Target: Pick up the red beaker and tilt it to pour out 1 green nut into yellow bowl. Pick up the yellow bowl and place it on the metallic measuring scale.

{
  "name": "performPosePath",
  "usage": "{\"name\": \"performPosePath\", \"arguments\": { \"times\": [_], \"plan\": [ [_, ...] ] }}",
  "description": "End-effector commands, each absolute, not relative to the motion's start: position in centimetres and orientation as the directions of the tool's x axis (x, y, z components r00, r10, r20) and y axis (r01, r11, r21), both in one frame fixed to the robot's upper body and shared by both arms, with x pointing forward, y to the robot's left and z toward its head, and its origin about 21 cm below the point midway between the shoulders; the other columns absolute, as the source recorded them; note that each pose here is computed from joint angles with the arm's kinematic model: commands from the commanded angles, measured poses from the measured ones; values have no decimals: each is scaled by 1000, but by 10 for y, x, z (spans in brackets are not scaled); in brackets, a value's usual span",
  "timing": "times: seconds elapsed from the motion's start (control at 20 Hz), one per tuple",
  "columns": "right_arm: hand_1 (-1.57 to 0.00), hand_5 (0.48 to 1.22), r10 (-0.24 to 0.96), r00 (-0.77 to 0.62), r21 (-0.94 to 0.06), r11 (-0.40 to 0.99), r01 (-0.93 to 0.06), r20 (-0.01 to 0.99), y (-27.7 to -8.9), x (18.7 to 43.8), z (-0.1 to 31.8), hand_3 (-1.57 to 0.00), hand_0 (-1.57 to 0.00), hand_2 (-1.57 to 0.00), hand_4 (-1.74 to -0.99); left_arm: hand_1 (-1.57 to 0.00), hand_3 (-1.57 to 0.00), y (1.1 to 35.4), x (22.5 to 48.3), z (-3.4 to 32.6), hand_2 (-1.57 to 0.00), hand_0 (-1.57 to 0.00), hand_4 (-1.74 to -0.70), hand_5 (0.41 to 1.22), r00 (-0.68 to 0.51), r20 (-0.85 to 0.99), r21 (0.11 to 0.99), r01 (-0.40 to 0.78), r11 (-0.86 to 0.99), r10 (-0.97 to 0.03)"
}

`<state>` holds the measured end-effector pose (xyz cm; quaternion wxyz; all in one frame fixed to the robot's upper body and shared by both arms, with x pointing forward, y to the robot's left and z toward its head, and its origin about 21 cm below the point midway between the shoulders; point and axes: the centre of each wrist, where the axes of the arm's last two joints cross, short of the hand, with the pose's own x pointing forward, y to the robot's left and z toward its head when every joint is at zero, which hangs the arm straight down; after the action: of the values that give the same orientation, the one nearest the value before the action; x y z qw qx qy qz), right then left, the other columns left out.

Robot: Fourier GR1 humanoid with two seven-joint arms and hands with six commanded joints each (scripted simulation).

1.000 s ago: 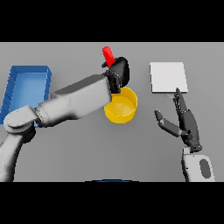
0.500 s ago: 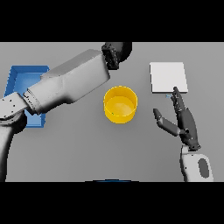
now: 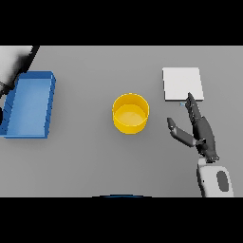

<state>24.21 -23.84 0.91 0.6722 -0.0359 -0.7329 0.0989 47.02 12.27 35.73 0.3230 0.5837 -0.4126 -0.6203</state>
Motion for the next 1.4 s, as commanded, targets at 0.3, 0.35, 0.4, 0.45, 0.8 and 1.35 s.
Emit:
{"name": "performPosePath", "arguments": {
  "times": [0.3,0.35,0.4,0.45,0.8,1.35],
  "plan": [
    [1,651,204,-136,-219,971,-101,969,-236,247,10,1,1,1,-1298,-1564,-1437,243,483,335,-1564,-1571,-1719,1220,138,114,992,-71,105,-984],
    [1,649,200,-128,-213,972,-103,971,-235,246,8,1,1,1,-1294,-1566,-1398,253,483,325,-1565,-1571,-1724,1220,184,157,987,-74,145,-970],
    [1,649,200,-111,-212,972,-103,973,-234,247,5,1,1,1,-1286,-1567,-1406,265,483,313,-1566,-1571,-1727,1221,224,197,980,-83,182,-955],
    [1,651,190,-114,-202,974,-107,975,-233,249,8,1,1,1,-1276,-1568,-1406,275,483,302,-1567,-1571,-1730,1221,257,231,972,-96,213,-938],
    [1,677,203,-121,-217,970,-112,972,-236,248,5,1,1,1,-1307,-1570,-1418,329,466,204,-1570,-1571,-1739,1221,488,439,883,-77,464,-755],
    [1,724,237,-126,-251,962,-110,963,-237,244,4,1,1,1,-1327,-1571,-1340,344,408,142,-1571,-1571,-1738,1221,560,542,812,-157,562,-627]
  ]
}}
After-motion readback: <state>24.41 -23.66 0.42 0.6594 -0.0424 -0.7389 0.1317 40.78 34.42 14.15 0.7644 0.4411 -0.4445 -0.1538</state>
